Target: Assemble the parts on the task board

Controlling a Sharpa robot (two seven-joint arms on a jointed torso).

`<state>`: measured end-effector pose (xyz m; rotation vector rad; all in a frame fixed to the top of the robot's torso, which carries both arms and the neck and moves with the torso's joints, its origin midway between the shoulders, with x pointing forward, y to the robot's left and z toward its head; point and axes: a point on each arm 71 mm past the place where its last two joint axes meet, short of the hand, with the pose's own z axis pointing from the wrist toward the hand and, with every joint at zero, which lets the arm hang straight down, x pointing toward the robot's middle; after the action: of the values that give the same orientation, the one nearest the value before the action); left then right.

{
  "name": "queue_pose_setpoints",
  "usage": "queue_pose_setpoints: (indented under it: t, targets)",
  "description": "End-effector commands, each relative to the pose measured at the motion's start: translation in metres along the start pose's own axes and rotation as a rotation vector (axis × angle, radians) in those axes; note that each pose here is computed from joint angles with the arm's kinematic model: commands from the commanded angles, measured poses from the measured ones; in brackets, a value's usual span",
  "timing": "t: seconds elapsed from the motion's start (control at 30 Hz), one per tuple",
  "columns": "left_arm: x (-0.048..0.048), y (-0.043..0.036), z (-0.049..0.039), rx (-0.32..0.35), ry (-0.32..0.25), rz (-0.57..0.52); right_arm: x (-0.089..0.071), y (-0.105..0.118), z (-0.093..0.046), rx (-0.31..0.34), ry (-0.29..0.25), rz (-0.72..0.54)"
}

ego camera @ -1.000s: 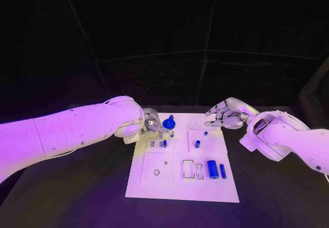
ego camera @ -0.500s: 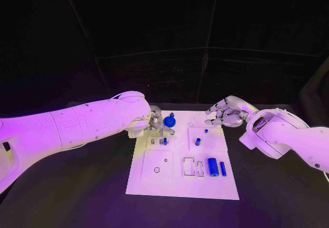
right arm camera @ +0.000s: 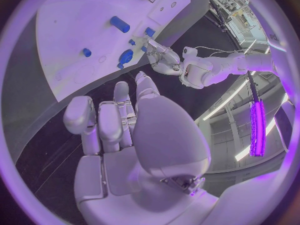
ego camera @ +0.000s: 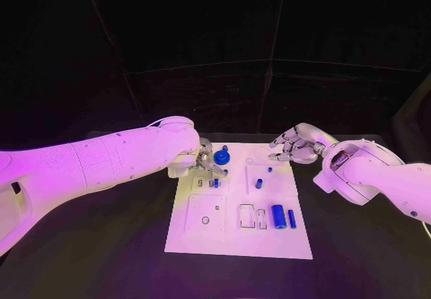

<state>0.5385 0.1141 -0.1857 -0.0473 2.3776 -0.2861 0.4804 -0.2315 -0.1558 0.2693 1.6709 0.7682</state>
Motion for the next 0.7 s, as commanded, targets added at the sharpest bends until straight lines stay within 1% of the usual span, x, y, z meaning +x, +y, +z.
queue_pose_setpoints:
  t: [0.03, 0.33, 0.7]
  targets:
    - [0.0020, -0.0001, 0.0004, -0.014, 0.027, 0.037, -0.0010, 0.0011, 0.0009, -0.003, -0.006, -0.004]
    - [0.0034, -0.0007, 0.0011, -0.014, 0.031, 0.041, -0.0020, -0.0013, 0.0009, 0.006, -0.007, -0.006]
    - [0.0090, -0.0012, 0.0043, -0.021, 0.052, 0.061, -0.0007, -0.0003, 0.0024, 0.005, -0.002, -0.006]
